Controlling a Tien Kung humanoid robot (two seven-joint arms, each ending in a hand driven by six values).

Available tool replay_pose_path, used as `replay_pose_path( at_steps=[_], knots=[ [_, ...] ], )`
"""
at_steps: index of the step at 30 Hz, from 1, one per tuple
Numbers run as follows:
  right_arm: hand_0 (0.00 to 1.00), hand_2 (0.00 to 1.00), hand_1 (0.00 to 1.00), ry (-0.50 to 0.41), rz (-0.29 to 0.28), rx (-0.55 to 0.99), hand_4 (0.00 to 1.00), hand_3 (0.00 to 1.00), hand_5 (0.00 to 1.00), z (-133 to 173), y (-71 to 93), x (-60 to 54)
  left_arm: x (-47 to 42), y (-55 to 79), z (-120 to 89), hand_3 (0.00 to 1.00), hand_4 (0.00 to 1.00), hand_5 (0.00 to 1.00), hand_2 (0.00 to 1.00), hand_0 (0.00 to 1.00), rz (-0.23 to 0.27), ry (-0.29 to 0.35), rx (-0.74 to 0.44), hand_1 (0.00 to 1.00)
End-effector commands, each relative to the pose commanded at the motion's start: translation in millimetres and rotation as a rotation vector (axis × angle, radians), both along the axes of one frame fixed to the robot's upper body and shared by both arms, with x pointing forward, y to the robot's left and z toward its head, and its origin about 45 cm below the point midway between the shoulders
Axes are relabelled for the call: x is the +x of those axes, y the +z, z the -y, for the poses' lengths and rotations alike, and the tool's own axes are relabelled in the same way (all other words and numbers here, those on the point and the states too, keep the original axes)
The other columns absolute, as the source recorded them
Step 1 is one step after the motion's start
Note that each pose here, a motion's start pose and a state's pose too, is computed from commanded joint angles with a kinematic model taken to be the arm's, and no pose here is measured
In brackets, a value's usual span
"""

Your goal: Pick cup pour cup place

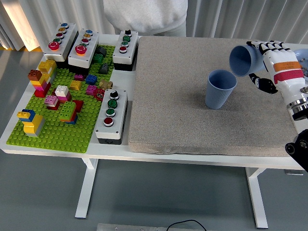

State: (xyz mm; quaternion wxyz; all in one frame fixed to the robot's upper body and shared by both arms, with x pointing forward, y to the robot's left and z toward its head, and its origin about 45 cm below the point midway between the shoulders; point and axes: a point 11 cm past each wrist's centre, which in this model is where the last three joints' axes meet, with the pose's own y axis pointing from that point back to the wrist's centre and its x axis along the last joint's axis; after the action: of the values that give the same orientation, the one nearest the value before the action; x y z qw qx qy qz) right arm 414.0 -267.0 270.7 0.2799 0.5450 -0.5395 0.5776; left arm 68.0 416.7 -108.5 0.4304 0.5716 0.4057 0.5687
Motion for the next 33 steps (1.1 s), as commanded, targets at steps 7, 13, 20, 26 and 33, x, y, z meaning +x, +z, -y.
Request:
replay_pose_path(
  at_steps=[7, 13, 20, 26, 33],
  knots=[
    [0.860, 0.607, 0.713, 0.007, -0.002, 0.005, 0.745, 0.666, 0.140, -5.3, -3.7, -2.1, -1.3, -0.2, -0.1, 0.654, 0.524, 0.936, 0.828, 0.739, -0.002, -0.001, 0.000, 0.770],
    [0.862, 0.607, 0.713, 0.012, -0.006, -0.006, 0.742, 0.665, 0.137, -4.3, -1.9, -1.0, 0.3, -0.1, 0.3, 0.654, 0.524, 0.936, 0.828, 0.739, 0.001, 0.001, 0.000, 0.770],
    [0.862, 0.606, 0.713, 0.012, -0.007, -0.005, 0.741, 0.665, 0.137, -4.5, -1.2, -0.6, 1.3, 0.0, 0.7, 0.654, 0.524, 0.936, 0.828, 0.740, 0.003, 0.005, 0.000, 0.770],
    [0.862, 0.607, 0.713, 0.011, -0.017, 0.020, 0.739, 0.665, 0.138, -3.4, -0.6, -0.5, 1.3, -0.1, 1.1, 0.654, 0.523, 0.936, 0.828, 0.740, 0.003, 0.007, -0.001, 0.770],
    [0.861, 0.605, 0.710, -0.022, -0.140, 0.300, 0.734, 0.659, 0.139, 10.2, 7.2, 5.1, 0.8, -0.2, 1.2, 0.654, 0.524, 0.936, 0.828, 0.740, 0.002, 0.005, -0.002, 0.770]
  ],
)
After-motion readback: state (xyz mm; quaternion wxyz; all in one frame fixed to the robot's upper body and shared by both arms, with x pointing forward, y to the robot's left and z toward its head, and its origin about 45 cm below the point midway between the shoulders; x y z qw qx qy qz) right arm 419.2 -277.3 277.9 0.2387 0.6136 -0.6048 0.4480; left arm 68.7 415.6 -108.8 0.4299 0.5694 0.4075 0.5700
